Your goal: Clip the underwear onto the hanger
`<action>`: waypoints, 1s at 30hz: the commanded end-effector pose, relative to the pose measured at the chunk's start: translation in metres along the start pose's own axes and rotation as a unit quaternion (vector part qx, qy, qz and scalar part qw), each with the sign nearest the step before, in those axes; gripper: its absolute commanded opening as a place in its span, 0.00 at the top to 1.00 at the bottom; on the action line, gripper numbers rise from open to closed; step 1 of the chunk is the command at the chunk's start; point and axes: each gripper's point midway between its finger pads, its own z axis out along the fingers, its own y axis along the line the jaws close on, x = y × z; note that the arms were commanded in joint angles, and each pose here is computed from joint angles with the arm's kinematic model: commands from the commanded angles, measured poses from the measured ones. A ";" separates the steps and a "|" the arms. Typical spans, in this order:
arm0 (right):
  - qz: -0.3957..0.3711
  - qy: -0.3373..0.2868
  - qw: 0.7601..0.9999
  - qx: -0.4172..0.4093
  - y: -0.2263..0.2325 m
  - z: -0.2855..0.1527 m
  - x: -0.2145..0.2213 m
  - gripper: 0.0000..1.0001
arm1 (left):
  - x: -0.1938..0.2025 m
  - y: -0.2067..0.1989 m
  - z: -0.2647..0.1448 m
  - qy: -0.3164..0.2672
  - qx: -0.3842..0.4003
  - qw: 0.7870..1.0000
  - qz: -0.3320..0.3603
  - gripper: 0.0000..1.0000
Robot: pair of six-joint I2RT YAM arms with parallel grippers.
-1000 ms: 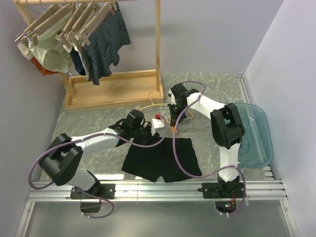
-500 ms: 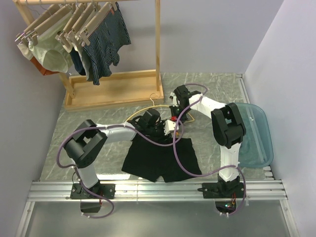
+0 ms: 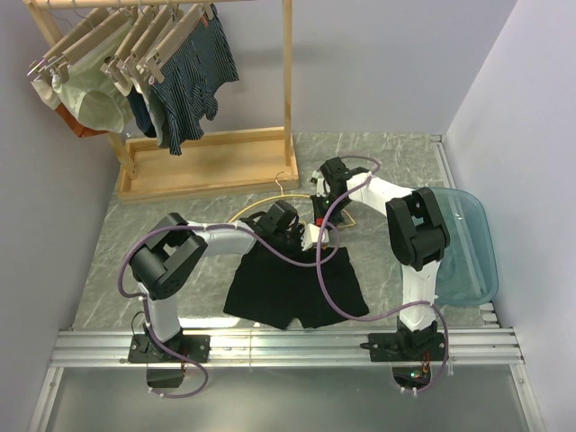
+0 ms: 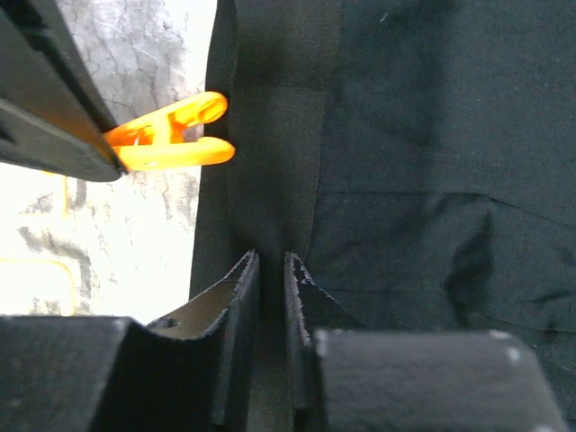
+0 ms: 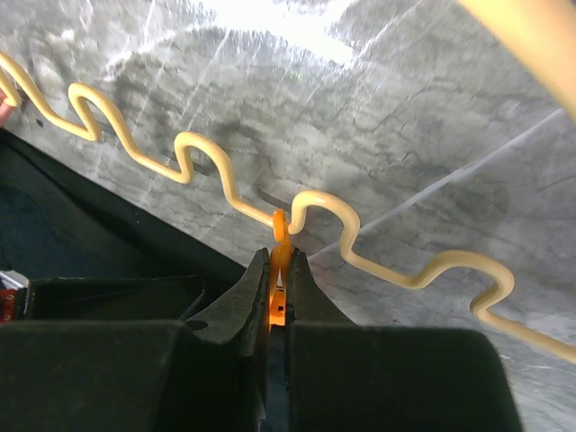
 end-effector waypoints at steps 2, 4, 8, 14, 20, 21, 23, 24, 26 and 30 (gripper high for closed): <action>-0.014 -0.026 0.999 -0.022 0.010 -0.020 -0.007 1.00 | 0.013 -0.005 -0.008 0.030 0.002 0.999 -0.012 0.80; -0.013 -0.027 0.999 -0.028 0.013 -0.022 -0.007 1.00 | 0.012 -0.003 -0.008 0.030 0.001 0.999 -0.013 0.80; -0.011 -0.031 0.999 -0.036 0.012 -0.028 -0.010 1.00 | 0.010 -0.003 -0.009 0.032 0.005 0.999 -0.017 0.80; -0.013 -0.031 0.999 -0.033 0.005 -0.030 -0.012 1.00 | 0.009 -0.003 -0.010 0.039 0.008 0.999 -0.023 0.82; -0.006 -0.035 0.999 -0.023 0.001 -0.027 -0.013 1.00 | 0.011 -0.002 -0.014 0.045 0.005 0.999 -0.027 0.84; -0.007 -0.035 0.999 -0.026 0.002 -0.027 -0.013 1.00 | 0.011 -0.001 -0.015 0.045 0.004 0.999 -0.028 0.84; -0.009 -0.035 0.999 -0.026 0.002 -0.028 -0.013 1.00 | 0.012 -0.001 -0.017 0.047 0.004 0.998 -0.031 0.84; -0.009 -0.033 0.999 -0.028 0.002 -0.028 -0.012 1.00 | 0.011 0.001 -0.018 0.047 0.002 0.998 -0.031 0.84; -0.010 -0.031 0.999 -0.029 0.002 -0.028 -0.011 1.00 | 0.013 0.001 -0.019 0.049 0.001 0.998 -0.036 0.84; -0.013 -0.026 0.999 -0.037 0.006 -0.028 -0.008 1.00 | 0.013 0.006 -0.020 0.052 -0.004 0.998 -0.042 0.85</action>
